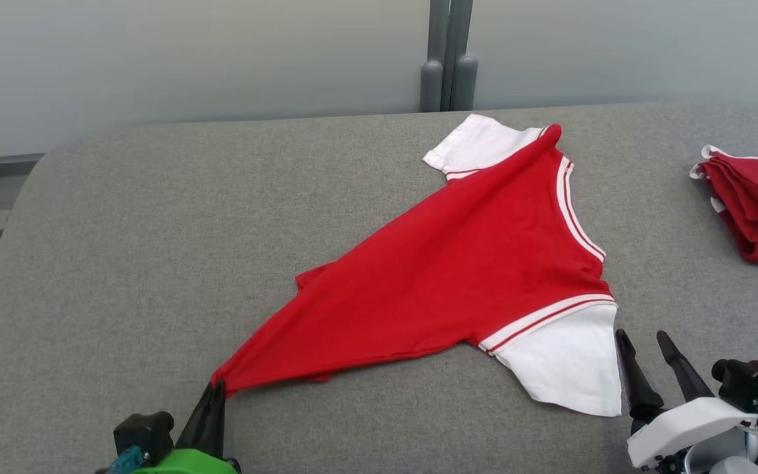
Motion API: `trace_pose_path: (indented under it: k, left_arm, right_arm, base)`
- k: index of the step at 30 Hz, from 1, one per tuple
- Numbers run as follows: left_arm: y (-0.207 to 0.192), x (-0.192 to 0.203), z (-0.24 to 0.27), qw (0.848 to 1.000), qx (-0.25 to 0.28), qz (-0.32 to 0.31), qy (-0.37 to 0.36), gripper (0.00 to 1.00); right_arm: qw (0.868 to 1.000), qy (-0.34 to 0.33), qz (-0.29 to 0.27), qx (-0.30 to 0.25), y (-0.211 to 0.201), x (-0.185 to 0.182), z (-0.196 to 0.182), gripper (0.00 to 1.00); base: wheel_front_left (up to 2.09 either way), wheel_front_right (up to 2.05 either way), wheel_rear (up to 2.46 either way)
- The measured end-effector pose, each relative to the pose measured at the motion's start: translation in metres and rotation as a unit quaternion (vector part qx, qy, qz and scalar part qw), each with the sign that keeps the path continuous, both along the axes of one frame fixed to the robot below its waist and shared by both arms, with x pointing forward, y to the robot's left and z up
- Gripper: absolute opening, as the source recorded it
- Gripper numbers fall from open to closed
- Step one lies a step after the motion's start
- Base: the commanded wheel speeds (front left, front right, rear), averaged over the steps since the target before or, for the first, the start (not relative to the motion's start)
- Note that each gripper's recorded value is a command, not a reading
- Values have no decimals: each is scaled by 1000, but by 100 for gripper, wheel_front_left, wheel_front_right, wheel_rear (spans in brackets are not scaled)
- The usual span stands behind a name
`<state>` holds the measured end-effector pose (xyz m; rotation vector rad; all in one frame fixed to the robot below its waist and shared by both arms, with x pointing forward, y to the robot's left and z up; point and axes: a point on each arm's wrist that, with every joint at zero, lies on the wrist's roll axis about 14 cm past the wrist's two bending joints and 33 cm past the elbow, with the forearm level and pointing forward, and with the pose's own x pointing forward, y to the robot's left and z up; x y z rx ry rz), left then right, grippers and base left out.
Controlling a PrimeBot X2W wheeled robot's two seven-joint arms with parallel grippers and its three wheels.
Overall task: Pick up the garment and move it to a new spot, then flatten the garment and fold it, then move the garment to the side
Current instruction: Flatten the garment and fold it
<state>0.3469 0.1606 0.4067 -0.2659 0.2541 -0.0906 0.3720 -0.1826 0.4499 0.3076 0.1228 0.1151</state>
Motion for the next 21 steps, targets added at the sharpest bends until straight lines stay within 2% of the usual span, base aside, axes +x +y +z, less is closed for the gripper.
trace_pose_path:
  k: [5,10,14,15,16,17,21]
  left_arm:
    - [-6,-17,-7,1000,-10,-2,11,0]
    - [-3,-12,8,1000,-14,8,-16,0]
    - [-6,-19,1,1000,-7,3,-4,1]
    - [-7,-22,-6,1000,-2,0,7,29]
    - [-6,-25,-12,1000,0,0,18,80]
    - [-6,-28,-18,1000,0,0,28,100]
    - [-5,-33,-26,999,0,2,44,100]
  right_arm:
    - [1000,6,-9,0,-6,-10,-3,100]
    - [1000,5,-17,-3,-13,-15,-2,100]
    - [1000,5,-22,-5,-17,-18,-2,100]
    - [1000,6,-22,-5,-17,-19,-3,100]
    - [1000,7,-22,-6,-17,-20,-3,100]
    - [1000,7,-22,-6,-17,-21,-3,100]
    - [1000,5,-25,-8,-20,-23,-2,100]
  base:
    - [0,0,0]
    - [0,0,0]
    - [0,0,0]
    - [0,0,0]
    - [0,0,0]
    - [0,0,0]
    - [0,0,0]
